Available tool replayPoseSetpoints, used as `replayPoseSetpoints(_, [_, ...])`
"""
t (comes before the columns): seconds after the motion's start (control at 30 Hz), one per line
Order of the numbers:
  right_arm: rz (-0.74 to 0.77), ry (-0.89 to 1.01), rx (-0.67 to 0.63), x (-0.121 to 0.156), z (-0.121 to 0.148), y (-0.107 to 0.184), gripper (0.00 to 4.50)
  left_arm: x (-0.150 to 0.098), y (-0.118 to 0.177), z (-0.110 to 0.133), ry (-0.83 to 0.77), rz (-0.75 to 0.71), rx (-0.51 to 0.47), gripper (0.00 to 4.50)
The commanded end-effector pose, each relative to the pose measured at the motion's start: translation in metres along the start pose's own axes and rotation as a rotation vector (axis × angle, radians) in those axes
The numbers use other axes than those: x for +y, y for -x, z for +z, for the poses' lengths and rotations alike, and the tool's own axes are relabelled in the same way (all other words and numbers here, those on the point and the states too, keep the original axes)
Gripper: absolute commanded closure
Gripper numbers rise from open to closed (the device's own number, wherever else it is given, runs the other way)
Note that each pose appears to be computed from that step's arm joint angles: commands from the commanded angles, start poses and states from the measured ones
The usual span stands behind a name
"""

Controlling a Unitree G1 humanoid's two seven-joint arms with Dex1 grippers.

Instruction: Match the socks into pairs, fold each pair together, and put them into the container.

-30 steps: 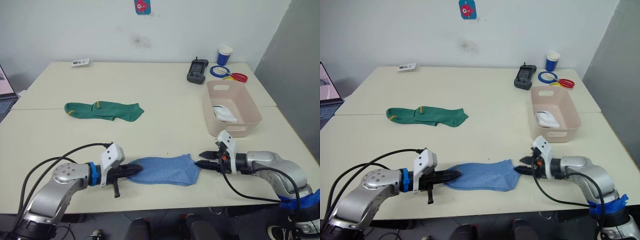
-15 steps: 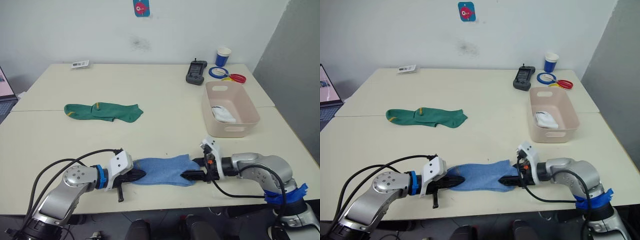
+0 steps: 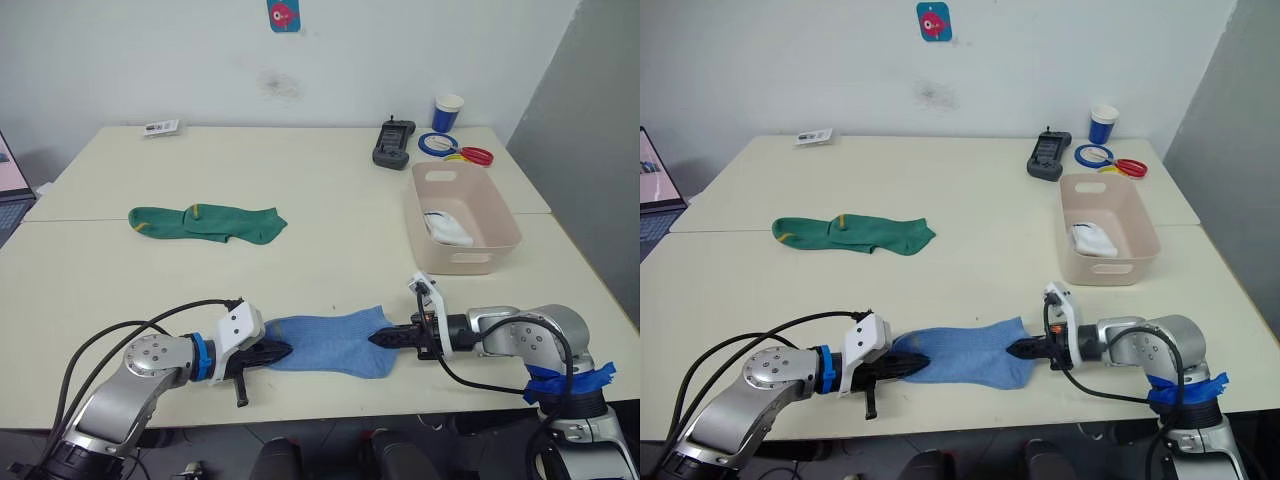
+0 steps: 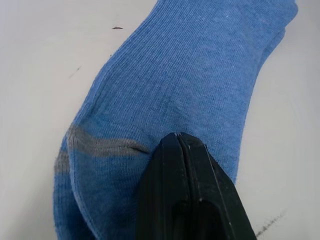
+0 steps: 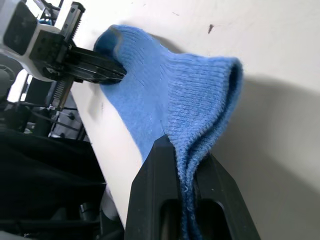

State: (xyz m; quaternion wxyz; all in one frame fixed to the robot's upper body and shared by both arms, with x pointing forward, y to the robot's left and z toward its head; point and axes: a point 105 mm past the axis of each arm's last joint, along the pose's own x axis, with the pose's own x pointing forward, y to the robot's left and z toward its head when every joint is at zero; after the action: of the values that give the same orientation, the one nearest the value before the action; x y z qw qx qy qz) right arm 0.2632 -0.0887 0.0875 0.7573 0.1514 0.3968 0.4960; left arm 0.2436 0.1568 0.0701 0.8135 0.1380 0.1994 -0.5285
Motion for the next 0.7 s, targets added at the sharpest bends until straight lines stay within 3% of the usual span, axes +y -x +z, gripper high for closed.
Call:
replayPoseSetpoints(0.03, [0.025,0.021,-0.006,0.002,0.005,0.012,4.49,-0.005,0.001,0.03,0.017,-0.05,-0.109,4.5])
replayPoseSetpoints(0.17, [0.022,0.025,0.002,-0.002,0.01,0.018,4.49,-0.001,-0.002,0.04,0.034,-0.061,-0.124,4.5])
replayPoseSetpoints(0.3, [0.044,0.034,0.01,0.0,0.014,0.022,4.49,0.004,-0.009,0.022,-0.003,-0.05,-0.026,4.5])
replayPoseSetpoints(0.43, [0.09,0.056,0.029,0.01,0.016,0.023,4.49,0.004,-0.011,-0.009,-0.042,-0.06,0.134,4.5])
replayPoseSetpoints(0.7, [0.193,0.094,0.046,0.038,0.025,0.006,4.49,-0.006,-0.019,-0.016,-0.017,-0.098,0.149,4.5])
